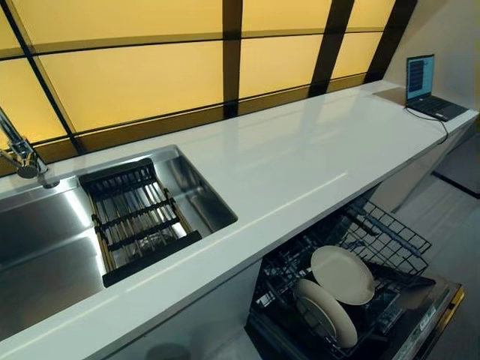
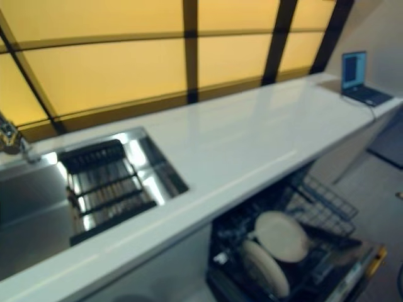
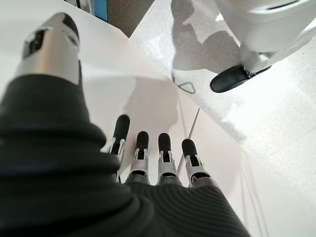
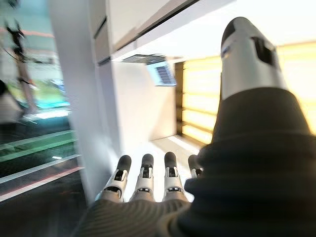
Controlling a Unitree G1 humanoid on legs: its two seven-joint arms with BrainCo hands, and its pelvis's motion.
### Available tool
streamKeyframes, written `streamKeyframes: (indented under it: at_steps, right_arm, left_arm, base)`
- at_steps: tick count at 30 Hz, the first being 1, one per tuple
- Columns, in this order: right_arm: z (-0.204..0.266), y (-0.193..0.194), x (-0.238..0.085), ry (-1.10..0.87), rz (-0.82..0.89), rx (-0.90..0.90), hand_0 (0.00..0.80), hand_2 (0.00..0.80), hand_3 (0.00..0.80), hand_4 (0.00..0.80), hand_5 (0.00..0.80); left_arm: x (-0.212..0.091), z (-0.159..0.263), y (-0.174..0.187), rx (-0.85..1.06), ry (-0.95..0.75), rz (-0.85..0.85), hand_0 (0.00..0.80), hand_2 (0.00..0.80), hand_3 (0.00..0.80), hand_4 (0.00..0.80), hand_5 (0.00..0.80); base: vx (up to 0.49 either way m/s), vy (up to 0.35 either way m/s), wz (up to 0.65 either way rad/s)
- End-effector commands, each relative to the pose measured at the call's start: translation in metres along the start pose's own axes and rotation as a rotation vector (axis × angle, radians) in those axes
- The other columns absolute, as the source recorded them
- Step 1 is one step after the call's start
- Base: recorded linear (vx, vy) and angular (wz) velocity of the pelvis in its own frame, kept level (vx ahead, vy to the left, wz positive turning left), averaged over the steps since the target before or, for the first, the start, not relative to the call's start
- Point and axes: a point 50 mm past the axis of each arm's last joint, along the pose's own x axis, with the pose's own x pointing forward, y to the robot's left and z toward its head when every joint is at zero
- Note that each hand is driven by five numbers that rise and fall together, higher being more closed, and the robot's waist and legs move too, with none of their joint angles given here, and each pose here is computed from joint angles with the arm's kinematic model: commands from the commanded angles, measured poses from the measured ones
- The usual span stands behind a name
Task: Take plates into dishwasher
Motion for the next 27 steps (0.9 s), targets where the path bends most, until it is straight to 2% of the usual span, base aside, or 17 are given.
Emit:
streamKeyframes:
  at_steps: [1, 2, 7, 10, 13, 20, 27]
  right_arm:
    - [-0.016, -0.010, 0.001, 0.147, -0.091, 0.229, 0.000, 0.000, 0.000, 0.000, 0.000]
    - [-0.021, -0.001, -0.006, 0.198, -0.078, 0.318, 0.000, 0.000, 0.000, 0.000, 0.000]
    - [-0.025, 0.024, -0.015, 0.294, -0.017, 0.508, 0.000, 0.000, 0.000, 0.000, 0.000]
    - [-0.031, 0.054, -0.022, 0.407, 0.056, 0.655, 0.000, 0.000, 0.000, 0.000, 0.000]
    - [-0.028, 0.076, -0.022, 0.458, 0.077, 0.775, 0.000, 0.000, 0.000, 0.000, 0.000]
    - [0.000, 0.112, -0.024, 0.504, 0.086, 0.984, 0.000, 0.000, 0.000, 0.000, 0.000]
    - [0.037, 0.133, -0.017, 0.502, 0.103, 1.163, 0.000, 0.000, 0.000, 0.000, 0.000]
  left_arm:
    - [0.003, 0.012, 0.018, -0.005, -0.055, 0.058, 0.000, 0.000, 0.000, 0.000, 0.000]
    - [0.004, 0.014, 0.015, -0.016, -0.057, 0.051, 0.000, 0.000, 0.000, 0.000, 0.000]
    - [0.007, 0.023, 0.005, -0.048, -0.075, 0.031, 0.000, 0.000, 0.000, 0.000, 0.000]
    - [0.008, 0.029, 0.000, -0.038, -0.086, 0.013, 0.000, 0.000, 0.000, 0.000, 0.000]
    - [0.010, 0.049, 0.012, -0.041, -0.133, 0.063, 0.000, 0.000, 0.000, 0.000, 0.000]
    - [0.013, 0.094, 0.044, -0.086, -0.225, 0.172, 0.000, 0.000, 0.000, 0.000, 0.000]
    - [0.015, 0.135, 0.037, -0.073, -0.329, 0.163, 0.000, 0.000, 0.000, 0.000, 0.000]
  base:
    - [0.092, 0.167, -0.24]
    - [0.080, 0.165, -0.26]
    - [0.065, 0.236, -0.33]
    - [0.032, 0.253, -0.45]
    - [-0.237, 0.096, -0.66]
    - [-0.316, -0.055, -0.76]
    - [-0.197, -0.171, -0.11]
